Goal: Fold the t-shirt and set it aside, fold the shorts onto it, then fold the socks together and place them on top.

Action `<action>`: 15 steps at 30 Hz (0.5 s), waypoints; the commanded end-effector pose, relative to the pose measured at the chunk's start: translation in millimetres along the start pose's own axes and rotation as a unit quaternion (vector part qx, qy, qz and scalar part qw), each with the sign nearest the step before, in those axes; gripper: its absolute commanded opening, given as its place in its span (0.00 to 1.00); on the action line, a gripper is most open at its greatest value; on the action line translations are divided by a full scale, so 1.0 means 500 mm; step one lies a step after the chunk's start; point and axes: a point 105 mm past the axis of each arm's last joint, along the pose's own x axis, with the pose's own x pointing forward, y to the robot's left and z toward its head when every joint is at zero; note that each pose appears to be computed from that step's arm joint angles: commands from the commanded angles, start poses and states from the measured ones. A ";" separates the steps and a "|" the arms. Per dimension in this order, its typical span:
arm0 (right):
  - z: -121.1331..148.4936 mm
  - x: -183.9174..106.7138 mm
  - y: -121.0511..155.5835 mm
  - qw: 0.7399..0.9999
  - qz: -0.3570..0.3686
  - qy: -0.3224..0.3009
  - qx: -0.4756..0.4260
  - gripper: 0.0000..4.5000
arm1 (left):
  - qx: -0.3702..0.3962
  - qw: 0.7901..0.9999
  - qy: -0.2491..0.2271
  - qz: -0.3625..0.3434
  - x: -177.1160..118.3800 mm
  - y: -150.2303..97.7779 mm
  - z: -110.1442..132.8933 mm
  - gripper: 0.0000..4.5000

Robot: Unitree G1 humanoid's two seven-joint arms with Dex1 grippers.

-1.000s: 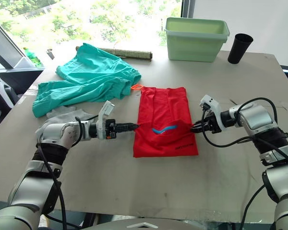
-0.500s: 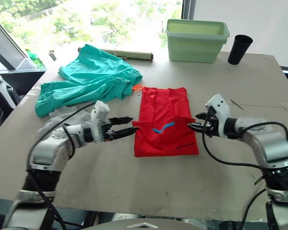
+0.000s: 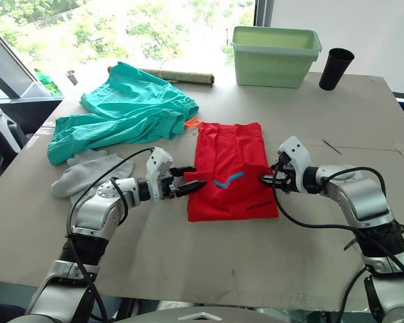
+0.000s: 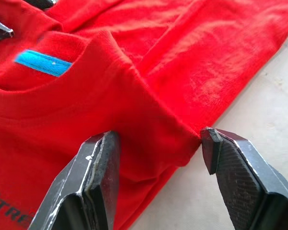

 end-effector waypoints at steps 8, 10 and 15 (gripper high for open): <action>0.049 -0.018 0.015 0.998 0.001 -0.052 -0.027 0.00 | 0.033 0.999 -0.018 -0.022 -0.009 -0.003 0.013 0.00; 0.055 -0.023 0.016 0.998 -0.005 -0.060 -0.027 0.00 | 0.032 0.999 -0.026 -0.019 -0.011 0.000 0.017 0.00; 0.087 -0.035 0.016 0.995 -0.026 -0.087 -0.033 0.00 | 0.046 0.997 -0.068 0.004 -0.012 0.021 0.065 0.00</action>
